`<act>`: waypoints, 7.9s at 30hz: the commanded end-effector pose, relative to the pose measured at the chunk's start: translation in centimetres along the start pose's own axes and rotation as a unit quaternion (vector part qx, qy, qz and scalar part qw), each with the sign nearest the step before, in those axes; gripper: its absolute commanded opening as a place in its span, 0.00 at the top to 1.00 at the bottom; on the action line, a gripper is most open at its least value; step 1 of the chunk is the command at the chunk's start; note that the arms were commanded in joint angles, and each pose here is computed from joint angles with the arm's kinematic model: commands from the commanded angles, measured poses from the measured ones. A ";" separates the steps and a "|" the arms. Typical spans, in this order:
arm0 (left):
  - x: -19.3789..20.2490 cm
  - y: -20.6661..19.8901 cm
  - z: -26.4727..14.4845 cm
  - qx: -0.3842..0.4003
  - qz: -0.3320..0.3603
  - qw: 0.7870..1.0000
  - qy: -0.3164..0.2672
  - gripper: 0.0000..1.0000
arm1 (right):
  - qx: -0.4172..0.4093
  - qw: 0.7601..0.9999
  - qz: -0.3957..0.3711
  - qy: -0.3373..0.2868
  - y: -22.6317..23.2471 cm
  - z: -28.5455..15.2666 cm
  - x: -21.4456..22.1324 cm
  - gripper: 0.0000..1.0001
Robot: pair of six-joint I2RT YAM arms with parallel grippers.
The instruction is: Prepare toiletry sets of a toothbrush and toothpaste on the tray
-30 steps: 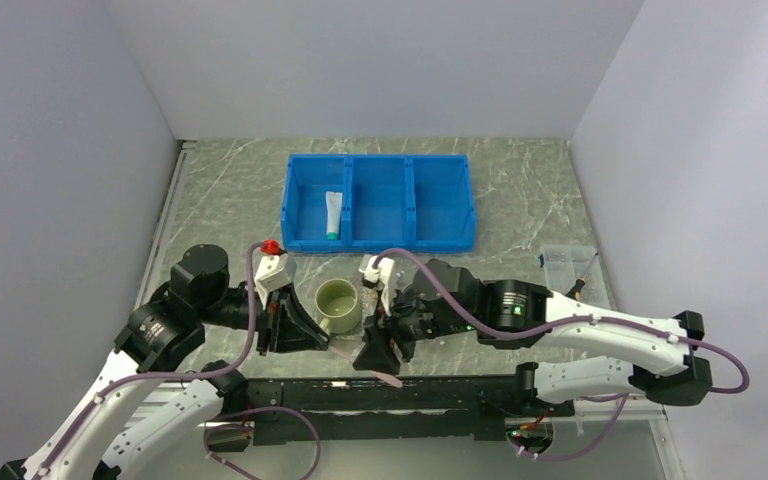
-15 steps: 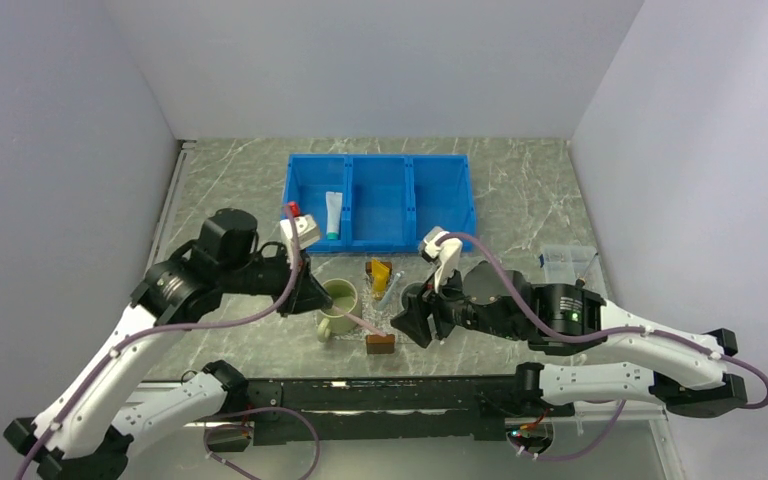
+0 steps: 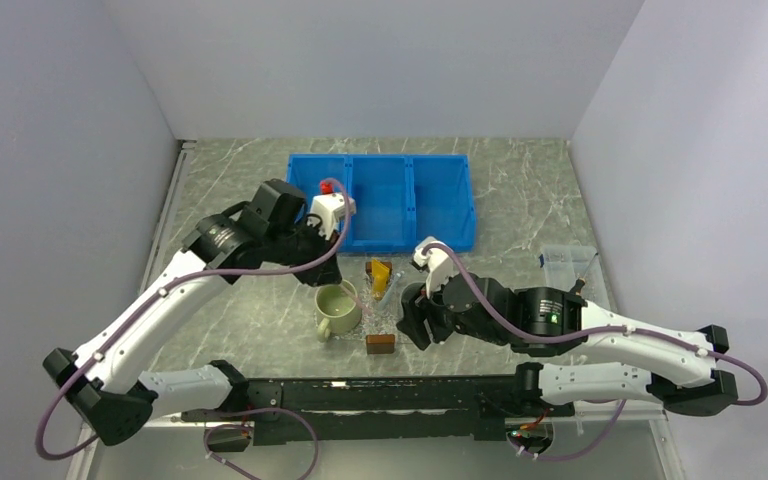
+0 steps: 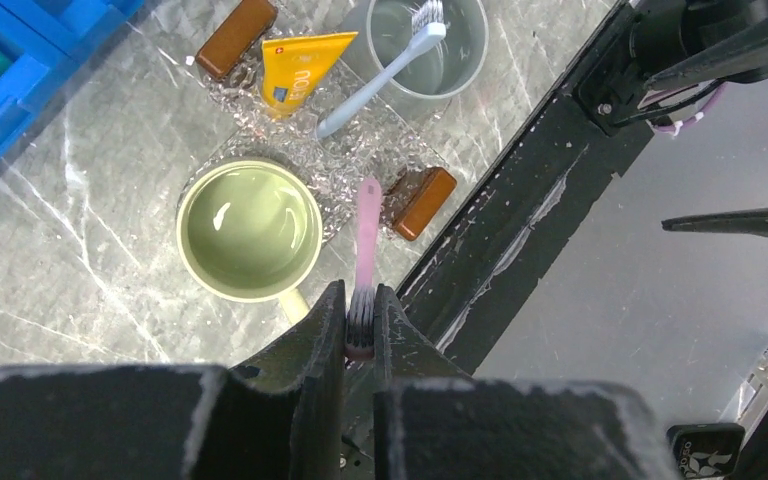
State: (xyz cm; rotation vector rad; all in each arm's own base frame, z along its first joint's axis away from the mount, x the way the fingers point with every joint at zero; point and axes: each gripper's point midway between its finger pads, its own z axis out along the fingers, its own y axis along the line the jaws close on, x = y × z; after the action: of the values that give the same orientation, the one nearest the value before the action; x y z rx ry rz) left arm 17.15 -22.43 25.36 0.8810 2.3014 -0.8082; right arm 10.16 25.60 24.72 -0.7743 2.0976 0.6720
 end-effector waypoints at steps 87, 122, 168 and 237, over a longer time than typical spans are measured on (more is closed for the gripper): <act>0.7 -3.9 9.1 -0.088 0.108 0.976 0.166 1.00 | 0.012 0.998 0.053 -0.027 -2.6 -2.2 2.5 0.36; -0.6 -5.4 8.9 -0.057 0.107 0.983 0.138 1.00 | 0.007 0.998 0.053 -0.024 -2.4 -1.9 2.7 0.35; 1.4 -3.7 9.0 -0.088 0.103 0.979 0.153 1.00 | 0.003 0.998 0.052 -0.018 -2.0 -1.5 2.7 0.35; -0.2 -0.7 11.8 -0.123 0.097 0.974 0.164 0.72 | 0.014 0.998 0.052 -0.018 -2.7 -1.6 3.4 0.33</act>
State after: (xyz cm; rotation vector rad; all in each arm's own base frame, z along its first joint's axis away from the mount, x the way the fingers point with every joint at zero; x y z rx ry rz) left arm 19.07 -30.25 16.75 1.1850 2.5104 -0.2739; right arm 9.31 21.50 21.55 -0.6527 2.1601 0.6862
